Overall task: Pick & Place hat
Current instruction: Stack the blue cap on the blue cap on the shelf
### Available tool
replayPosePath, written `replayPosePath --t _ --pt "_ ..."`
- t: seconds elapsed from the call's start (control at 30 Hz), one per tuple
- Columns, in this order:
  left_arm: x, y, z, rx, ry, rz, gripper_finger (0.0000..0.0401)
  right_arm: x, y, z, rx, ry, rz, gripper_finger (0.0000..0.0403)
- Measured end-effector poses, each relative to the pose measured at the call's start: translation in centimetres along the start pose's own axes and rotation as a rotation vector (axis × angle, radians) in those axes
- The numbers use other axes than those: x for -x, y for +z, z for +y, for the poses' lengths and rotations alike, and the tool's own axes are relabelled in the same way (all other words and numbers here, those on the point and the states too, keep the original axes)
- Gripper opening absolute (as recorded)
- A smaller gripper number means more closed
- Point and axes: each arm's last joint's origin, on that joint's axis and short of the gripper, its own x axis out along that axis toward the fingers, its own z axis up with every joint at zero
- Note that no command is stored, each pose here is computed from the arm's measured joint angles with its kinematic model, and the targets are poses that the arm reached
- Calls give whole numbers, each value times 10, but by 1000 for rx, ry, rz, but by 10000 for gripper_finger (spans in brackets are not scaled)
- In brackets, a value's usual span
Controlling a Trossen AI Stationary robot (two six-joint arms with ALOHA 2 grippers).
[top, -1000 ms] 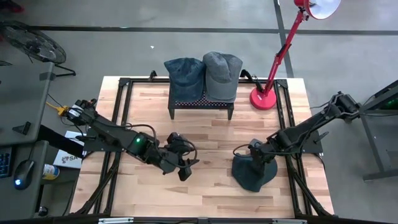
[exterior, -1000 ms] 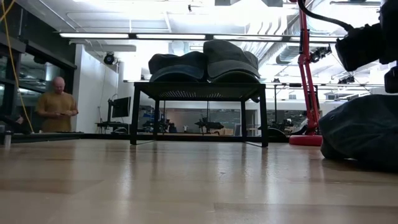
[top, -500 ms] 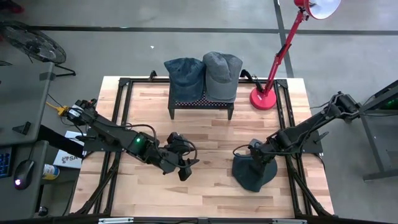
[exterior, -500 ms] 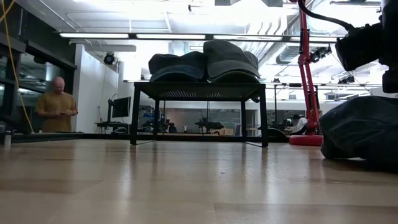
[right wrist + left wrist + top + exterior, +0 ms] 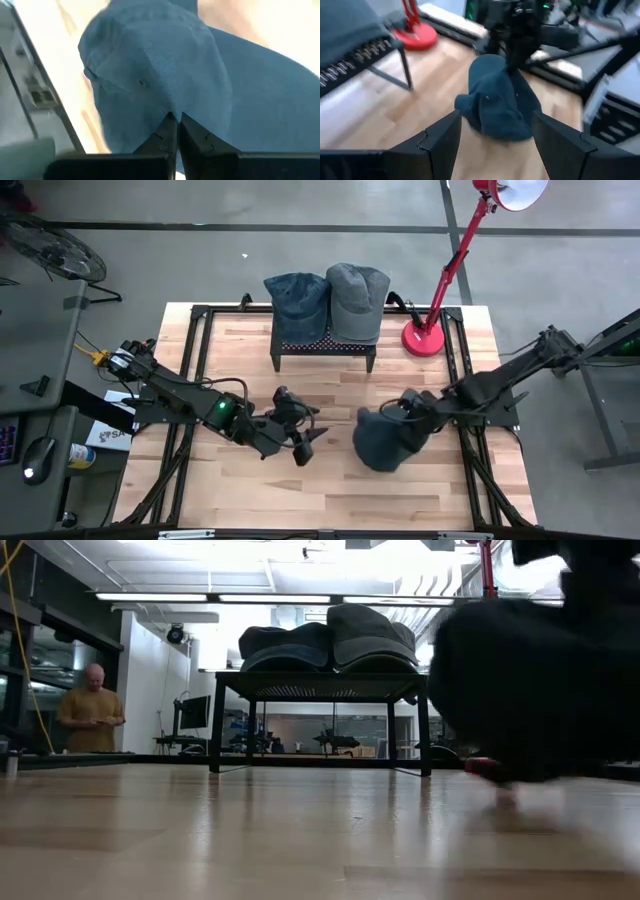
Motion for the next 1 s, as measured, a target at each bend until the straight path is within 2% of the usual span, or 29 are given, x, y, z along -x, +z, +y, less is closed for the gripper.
replayPosePath --t 0.33,0.57,0.77,1.0 --pt "4 24 -5 -33 177 -314 236 85 42 38 156 -30 -443 0" --pt "8 49 -6 -52 270 -493 236 138 71 46 238 -117 -730 0" --pt "-2 74 13 -50 331 -578 236 180 96 54 302 -119 -945 0" --pt "-16 95 36 -5 318 -640 236 213 121 52 371 -184 -1129 0"
